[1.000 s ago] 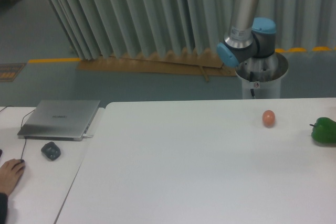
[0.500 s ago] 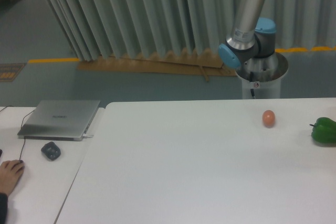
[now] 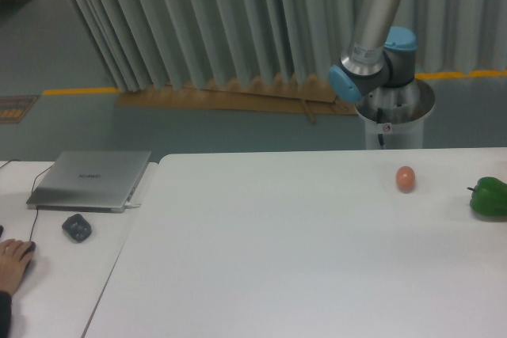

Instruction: Place the bread in the basket

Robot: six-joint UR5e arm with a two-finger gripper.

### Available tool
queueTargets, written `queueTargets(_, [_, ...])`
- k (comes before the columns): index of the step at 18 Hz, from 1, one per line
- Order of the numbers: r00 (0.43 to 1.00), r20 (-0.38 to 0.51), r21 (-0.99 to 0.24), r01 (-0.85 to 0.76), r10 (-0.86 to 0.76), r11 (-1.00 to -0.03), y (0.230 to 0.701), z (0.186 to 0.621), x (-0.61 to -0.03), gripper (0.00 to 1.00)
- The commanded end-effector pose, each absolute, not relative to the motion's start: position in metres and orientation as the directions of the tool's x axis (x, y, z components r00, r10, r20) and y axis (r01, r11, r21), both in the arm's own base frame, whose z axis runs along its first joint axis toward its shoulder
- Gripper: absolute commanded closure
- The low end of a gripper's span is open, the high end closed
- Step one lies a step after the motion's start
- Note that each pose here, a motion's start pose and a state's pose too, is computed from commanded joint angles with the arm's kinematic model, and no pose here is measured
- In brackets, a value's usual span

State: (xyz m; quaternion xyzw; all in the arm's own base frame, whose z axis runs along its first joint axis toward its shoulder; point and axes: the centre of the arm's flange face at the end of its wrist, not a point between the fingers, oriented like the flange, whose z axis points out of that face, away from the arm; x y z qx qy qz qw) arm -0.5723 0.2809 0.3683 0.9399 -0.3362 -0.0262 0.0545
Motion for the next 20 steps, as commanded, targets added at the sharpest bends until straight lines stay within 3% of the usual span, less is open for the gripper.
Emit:
queueTargets(8, [0.814, -0.032, 0.122, -0.573, -0.58, -0.81, 0.3, 0.372, -0.563, 0.0])
queueTargets(18, [0.743, -0.035, 0.123, -0.661, -0.669, -0.74, 0.39, 0.378, -0.497, 0.0])
queueTargets(20, [0.763, -0.046, 0.096, -0.64, -0.645, -0.763, 0.403, 0.378, -0.486, 0.0])
